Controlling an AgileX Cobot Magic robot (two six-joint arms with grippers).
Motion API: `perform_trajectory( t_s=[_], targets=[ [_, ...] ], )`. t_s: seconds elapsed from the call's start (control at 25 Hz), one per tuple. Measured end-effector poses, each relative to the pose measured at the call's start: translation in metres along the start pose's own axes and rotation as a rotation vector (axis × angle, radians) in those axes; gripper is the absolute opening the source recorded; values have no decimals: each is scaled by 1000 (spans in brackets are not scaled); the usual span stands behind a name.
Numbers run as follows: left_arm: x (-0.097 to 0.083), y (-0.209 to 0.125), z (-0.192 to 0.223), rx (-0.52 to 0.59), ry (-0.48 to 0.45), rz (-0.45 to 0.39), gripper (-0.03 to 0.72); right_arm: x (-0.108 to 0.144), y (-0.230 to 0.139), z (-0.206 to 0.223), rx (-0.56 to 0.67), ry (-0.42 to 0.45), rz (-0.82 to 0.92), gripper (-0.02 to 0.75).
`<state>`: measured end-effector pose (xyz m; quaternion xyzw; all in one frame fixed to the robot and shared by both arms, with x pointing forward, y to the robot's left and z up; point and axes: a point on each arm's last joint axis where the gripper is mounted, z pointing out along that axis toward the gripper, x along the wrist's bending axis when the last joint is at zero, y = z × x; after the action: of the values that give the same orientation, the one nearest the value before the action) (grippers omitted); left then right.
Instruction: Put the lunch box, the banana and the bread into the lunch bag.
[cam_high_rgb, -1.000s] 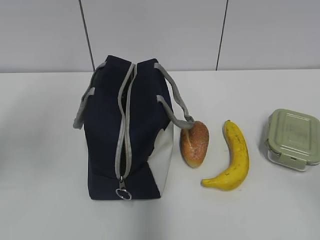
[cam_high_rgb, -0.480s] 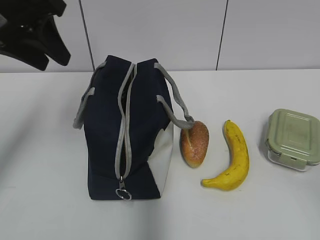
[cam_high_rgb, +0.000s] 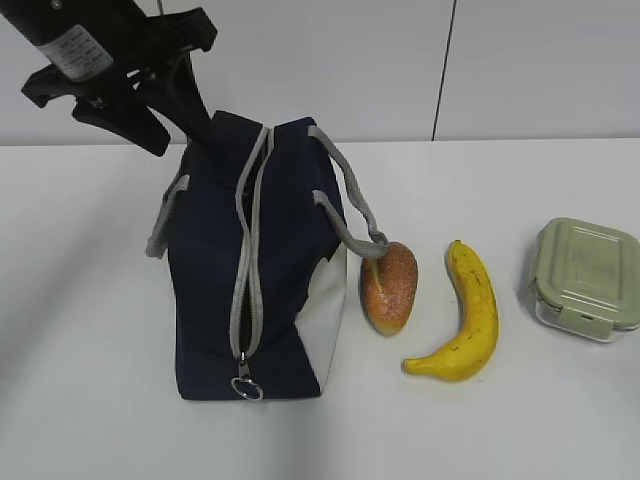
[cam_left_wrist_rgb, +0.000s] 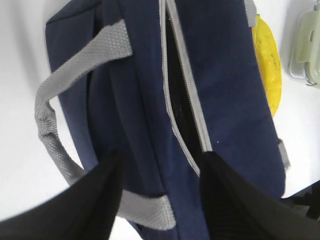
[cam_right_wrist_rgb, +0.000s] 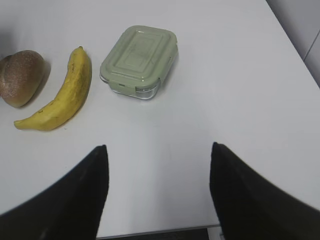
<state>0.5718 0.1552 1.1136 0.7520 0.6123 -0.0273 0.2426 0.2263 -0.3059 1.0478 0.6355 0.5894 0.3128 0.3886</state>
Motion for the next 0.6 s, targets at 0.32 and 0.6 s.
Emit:
perform_trajectory(
  t_s=[0.32,0.6],
  targets=[
    [7,7,28,55,7,-40,364,0,0,0,2,0,0,472],
    [9,11,47,73,-7,-63,354,0,0,0,2,0,0,472]
  ],
)
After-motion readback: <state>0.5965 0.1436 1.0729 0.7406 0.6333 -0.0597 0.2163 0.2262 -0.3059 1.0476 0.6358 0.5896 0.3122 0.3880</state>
